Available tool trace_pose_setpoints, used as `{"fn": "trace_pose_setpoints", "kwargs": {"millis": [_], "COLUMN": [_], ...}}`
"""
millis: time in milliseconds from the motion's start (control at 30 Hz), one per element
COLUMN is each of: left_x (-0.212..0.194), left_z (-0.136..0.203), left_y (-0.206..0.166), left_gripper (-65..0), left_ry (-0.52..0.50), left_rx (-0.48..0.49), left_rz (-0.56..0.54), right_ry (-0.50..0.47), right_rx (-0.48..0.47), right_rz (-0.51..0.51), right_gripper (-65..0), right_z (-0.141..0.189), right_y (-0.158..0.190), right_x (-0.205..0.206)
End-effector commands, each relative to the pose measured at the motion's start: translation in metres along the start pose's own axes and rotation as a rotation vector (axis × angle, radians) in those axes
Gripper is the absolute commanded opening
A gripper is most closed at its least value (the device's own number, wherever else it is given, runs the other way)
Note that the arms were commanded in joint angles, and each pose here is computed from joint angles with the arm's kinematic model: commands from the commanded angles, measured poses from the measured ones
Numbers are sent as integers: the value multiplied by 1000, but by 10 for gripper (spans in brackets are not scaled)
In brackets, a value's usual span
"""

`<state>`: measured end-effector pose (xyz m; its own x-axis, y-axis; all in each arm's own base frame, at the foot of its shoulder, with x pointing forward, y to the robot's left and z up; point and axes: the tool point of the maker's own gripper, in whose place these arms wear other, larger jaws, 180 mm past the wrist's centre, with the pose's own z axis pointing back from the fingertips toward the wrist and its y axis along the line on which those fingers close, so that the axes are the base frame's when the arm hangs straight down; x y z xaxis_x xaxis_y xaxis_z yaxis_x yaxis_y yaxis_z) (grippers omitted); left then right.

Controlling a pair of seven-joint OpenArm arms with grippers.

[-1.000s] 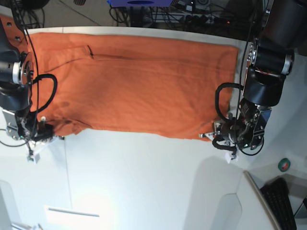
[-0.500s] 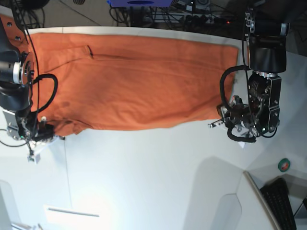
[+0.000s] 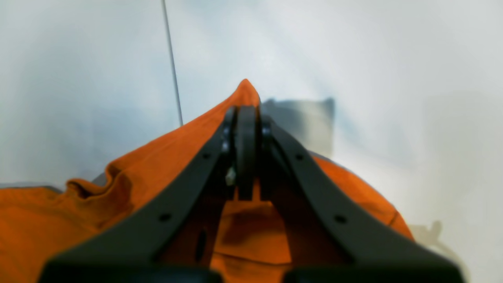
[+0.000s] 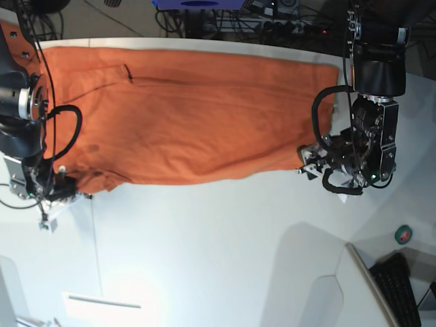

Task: Layout the t-shirt on the table in an organized manner, then fold the t-shirt properly
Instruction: 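Hold both hem corners and adjust the grasp on the fabric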

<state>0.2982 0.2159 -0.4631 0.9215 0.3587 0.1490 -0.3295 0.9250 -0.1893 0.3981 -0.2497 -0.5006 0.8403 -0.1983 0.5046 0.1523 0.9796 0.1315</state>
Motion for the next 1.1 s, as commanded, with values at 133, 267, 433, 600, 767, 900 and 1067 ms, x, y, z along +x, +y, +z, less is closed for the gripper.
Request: {"fn": "trace_pose_setpoints", "kwargs": {"millis": [133, 267, 433, 600, 767, 900, 1067], "left_x": [23, 37, 60, 72, 69, 60, 55], "left_z": [17, 32, 33, 20, 1, -17, -23], "left_y": [-6, -17, 0, 7, 3, 6, 8], "left_gripper": [-72, -71, -71, -71, -71, -72, -72], "left_ry": [-72, -130, -136, -100, -74, -51, -53], "left_rx": [-17, -38, -42, -33, 22, 25, 21], "left_rz": [-16, -44, 73, 141, 75, -10, -33], "right_ry": [-44, -43, -43, -43, -43, -43, -44], "right_rx": [-8, -8, -8, -8, -8, -9, -12], "right_rz": [2, 3, 3, 3, 3, 3, 3], "right_gripper": [-650, -650, -650, -650, -650, -650, -650], "right_z": [5, 5, 5, 5, 5, 5, 6], "right_y": [-4, -4, -4, -4, -4, -5, -7], "right_x": [22, 22, 22, 22, 22, 22, 23]}}
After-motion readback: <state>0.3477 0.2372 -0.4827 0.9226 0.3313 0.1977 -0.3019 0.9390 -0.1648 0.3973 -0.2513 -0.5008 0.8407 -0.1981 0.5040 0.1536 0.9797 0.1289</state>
